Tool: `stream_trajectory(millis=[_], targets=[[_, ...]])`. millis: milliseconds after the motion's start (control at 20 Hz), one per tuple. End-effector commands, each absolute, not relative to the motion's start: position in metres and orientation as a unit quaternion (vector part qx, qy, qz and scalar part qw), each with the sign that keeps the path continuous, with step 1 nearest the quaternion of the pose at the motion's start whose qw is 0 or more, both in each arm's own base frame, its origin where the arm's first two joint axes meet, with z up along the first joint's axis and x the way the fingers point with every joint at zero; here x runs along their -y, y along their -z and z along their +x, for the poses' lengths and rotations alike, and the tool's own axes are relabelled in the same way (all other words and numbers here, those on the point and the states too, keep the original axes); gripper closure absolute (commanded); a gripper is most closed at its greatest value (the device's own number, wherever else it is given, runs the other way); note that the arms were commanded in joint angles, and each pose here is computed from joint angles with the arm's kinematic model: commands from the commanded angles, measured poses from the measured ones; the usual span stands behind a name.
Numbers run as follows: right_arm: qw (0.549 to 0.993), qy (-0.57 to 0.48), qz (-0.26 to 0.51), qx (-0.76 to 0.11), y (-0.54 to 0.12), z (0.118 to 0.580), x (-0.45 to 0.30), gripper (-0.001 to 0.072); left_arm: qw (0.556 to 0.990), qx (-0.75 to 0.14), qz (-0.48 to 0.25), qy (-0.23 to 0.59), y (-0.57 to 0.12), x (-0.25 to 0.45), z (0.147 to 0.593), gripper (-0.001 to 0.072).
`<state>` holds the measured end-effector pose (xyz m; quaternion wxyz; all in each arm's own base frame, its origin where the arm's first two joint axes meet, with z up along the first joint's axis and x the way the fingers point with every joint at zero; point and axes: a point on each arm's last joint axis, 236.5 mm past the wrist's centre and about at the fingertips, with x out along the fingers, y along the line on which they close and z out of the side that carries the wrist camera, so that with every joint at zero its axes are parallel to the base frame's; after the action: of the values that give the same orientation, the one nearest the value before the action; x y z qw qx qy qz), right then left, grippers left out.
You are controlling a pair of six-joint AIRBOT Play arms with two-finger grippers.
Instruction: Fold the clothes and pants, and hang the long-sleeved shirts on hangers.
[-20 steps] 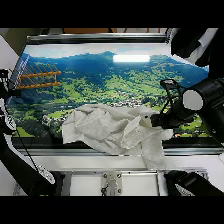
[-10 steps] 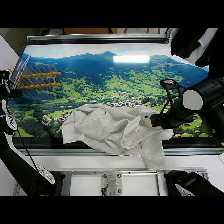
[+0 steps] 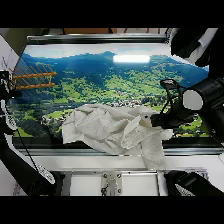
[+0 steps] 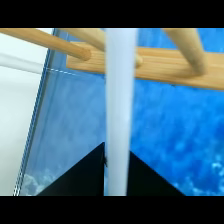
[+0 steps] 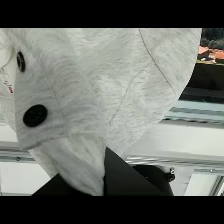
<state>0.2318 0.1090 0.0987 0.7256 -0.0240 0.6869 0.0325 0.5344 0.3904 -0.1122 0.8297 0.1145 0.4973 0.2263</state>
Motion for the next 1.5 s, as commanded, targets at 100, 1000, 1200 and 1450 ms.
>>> stream_trajectory(millis=[100,1000,1200,1450], targets=[[0.726,-0.033,-0.024,-0.687,-0.099,0.232,-0.109,0.0685,0.836,-0.481,0.118,-0.237,0.071,-0.391,0.535,0.0687],[0.726,-0.033,-0.024,-0.687,-0.099,0.232,-0.109,0.0685,0.913,-0.352,0.078,-0.192,-0.209,-0.202,0.53,0.0686],[0.726,-0.033,-0.024,-0.687,-0.099,0.232,-0.109,0.0685,0.927,-0.342,0.096,-0.119,-0.256,-0.1,0.509,0.0686],[0.726,-0.033,-0.024,-0.687,-0.099,0.232,-0.109,0.0685,0.885,-0.389,0.185,0.178,-0.252,0.072,0.445,0.0686]])
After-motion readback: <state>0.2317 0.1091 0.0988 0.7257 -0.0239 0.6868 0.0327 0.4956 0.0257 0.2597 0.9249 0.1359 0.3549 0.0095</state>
